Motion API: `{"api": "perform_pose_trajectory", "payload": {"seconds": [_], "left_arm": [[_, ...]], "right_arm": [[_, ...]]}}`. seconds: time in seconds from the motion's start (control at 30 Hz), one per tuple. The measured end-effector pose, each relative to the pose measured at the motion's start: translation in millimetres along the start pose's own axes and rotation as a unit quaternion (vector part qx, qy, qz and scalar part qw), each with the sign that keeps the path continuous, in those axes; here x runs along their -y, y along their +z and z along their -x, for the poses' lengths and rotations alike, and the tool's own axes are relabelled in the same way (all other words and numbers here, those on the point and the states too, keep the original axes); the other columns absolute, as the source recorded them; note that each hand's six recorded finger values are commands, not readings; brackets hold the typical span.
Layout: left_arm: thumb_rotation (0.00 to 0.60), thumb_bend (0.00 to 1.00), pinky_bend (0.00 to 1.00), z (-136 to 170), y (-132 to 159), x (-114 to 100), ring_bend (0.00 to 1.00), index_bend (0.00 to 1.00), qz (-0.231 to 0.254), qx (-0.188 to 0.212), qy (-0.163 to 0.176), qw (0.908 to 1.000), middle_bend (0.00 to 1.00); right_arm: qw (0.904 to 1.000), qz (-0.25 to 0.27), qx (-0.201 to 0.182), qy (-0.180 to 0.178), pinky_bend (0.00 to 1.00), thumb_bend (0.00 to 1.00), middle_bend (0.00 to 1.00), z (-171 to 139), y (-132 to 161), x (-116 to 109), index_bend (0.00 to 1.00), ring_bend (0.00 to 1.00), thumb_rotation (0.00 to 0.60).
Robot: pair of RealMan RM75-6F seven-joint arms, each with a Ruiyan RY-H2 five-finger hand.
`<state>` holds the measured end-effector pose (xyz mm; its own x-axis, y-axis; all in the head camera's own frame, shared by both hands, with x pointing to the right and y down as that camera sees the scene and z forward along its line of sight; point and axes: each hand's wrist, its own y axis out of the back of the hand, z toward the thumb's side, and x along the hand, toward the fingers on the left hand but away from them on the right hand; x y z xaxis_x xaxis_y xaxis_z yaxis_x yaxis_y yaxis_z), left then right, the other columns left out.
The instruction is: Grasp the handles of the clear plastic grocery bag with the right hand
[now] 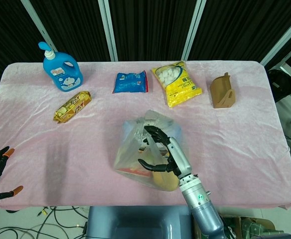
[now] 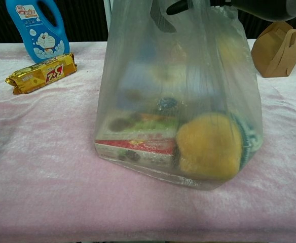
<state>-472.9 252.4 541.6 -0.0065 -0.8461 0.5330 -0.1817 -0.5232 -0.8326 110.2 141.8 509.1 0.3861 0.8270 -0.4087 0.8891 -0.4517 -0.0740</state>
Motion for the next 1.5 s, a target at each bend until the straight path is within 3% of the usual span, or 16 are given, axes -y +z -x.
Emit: {"api": "perform_pose_trajectory", "payload": {"seconds": [0.27,0.7,1.2,1.5], "left_arm": [[0.6,0.0,0.0,0,0,0,0.0,0.0,0.001,0.0,0.0,1.0,0.0],[0.6,0.0,0.0,0,0,0,0.0,0.0,0.003,-0.001,-0.002,1.0,0.0],[0.6,0.0,0.0,-1,0,0,0.0,0.0,0.004,-0.003,-0.003,1.0,0.0],[0.6,0.0,0.0,-1,0,1,0.0,0.0,0.004,-0.003,-0.006,1.0,0.0]], "right_arm": [[0.9999,0.003,0.004,0.012,0.36,0.18,0.32,-6,-6,9,0.3,0.36,0.6],[1.0,-0.002,0.003,-0.009,0.36,0.18,0.32,-13,-10,2,0.3,0.36,0.6],[0.999,0.017,0.027,0.03,0.36,0.18,0.36,5,-5,18,0.36,0.39,0.6],[0.9935,0.062,0.07,0.064,0.36,0.18,0.34,27,5,28,0.36,0.38,0.6]]}}
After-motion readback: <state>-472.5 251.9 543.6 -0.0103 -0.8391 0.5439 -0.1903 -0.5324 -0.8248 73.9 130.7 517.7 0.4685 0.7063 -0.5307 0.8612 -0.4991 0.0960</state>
